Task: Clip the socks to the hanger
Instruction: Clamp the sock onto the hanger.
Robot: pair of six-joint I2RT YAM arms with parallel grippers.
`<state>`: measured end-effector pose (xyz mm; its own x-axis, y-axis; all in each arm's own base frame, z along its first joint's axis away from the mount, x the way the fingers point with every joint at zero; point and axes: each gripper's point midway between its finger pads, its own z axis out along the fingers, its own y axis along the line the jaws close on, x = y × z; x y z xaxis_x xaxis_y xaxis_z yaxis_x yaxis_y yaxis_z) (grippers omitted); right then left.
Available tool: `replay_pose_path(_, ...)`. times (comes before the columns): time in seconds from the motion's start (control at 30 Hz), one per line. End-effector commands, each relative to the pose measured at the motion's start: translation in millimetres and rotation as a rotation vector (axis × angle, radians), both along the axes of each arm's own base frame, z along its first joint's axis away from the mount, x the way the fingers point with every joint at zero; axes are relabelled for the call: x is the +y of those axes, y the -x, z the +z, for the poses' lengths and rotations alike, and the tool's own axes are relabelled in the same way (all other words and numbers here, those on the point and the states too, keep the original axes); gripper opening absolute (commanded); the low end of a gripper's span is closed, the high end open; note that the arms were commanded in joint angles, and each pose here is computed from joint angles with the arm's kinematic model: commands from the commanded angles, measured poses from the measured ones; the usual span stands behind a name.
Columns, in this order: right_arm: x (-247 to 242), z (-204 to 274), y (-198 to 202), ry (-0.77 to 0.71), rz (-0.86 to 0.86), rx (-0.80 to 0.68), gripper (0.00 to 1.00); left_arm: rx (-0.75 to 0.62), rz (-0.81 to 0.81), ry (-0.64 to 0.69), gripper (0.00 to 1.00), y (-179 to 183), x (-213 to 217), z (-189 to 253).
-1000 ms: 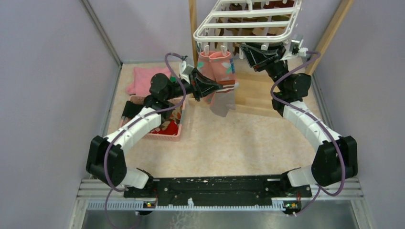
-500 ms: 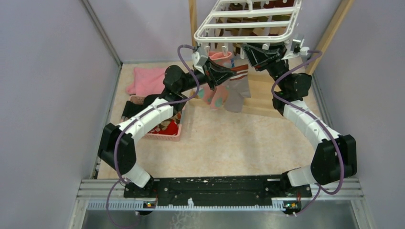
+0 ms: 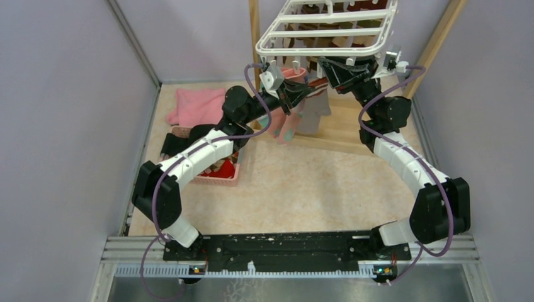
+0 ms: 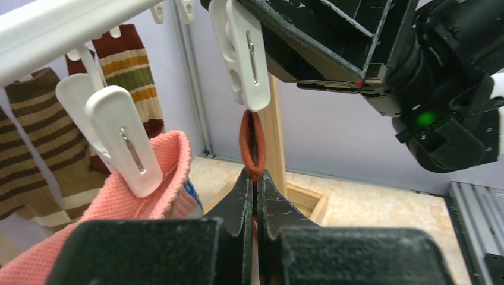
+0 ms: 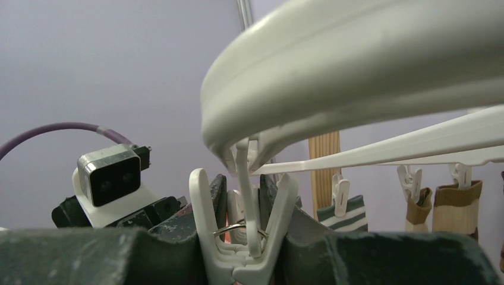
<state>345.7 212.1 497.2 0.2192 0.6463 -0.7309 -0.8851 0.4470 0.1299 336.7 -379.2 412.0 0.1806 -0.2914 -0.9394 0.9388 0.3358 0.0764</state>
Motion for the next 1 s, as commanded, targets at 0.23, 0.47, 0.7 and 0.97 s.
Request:
replay_pose_path(0.23,-4,23,8,-0.01,0.01,-0.075,0.01,-0.255,0.204,0.03,0.0,8,10,25)
replay_pose_path(0.47,-4,23,8,-0.008,0.012,-0.076,0.01,-0.354,0.307,0.026,0.0,11,16,23)
replay_pose_path(0.7,-3,23,8,-0.003,0.013,-0.075,0.01,-0.4,0.434,0.066,0.0,12,25,30)
replay_pose_path(0.97,-3,22,8,-0.001,0.013,-0.071,0.01,-0.399,0.469,0.085,0.0,13,26,36)
